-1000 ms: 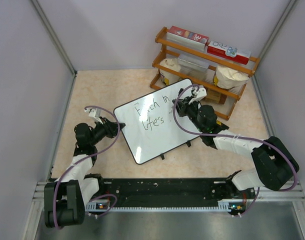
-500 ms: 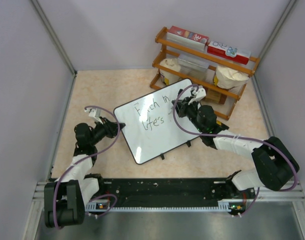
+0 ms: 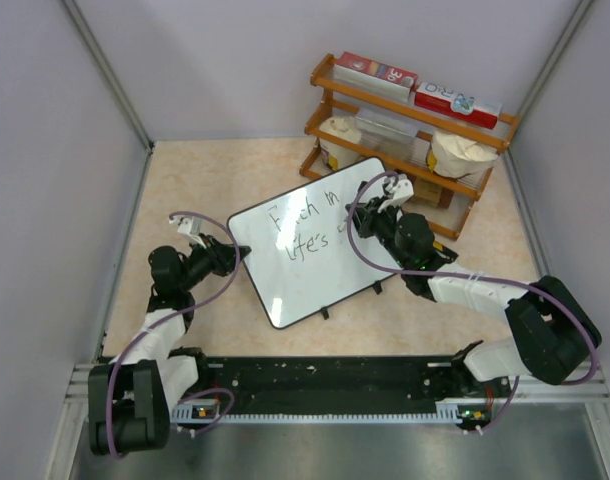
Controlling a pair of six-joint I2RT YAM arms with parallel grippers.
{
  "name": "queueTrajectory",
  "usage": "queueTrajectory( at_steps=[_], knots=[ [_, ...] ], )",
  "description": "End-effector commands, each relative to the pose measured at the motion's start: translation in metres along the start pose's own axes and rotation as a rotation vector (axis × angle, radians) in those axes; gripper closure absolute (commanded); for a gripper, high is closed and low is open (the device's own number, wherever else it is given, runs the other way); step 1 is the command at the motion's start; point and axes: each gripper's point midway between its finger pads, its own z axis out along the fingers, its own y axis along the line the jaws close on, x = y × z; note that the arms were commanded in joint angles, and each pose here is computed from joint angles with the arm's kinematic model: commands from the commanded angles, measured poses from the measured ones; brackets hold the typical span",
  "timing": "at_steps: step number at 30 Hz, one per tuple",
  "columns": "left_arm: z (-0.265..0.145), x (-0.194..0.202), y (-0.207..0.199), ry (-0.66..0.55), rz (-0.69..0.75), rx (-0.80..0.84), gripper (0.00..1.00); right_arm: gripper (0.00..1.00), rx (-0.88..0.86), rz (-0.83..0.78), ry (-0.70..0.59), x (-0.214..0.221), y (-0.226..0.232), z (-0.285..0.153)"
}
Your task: Write a sentence on the whiteboard
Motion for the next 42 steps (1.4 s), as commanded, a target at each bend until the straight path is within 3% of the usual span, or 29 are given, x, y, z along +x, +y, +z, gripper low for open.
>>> queueTrajectory(
  at_steps=[1,20,42],
  knots=[
    [0.001,0.003,0.009,0.01,0.066,-0.025,1.0,1.0,0.028,-0.004,-0.016,-0.006,-0.001,-0.002],
    [0.001,0.003,0.009,0.01,0.064,-0.027,1.0,1.0,0.037,-0.003,-0.064,-0.033,0.004,0.013],
    [0.001,0.003,0.008,0.008,0.069,-0.024,1.0,1.0,0.047,0.006,0.039,0.006,-0.005,-0.009]
  ],
)
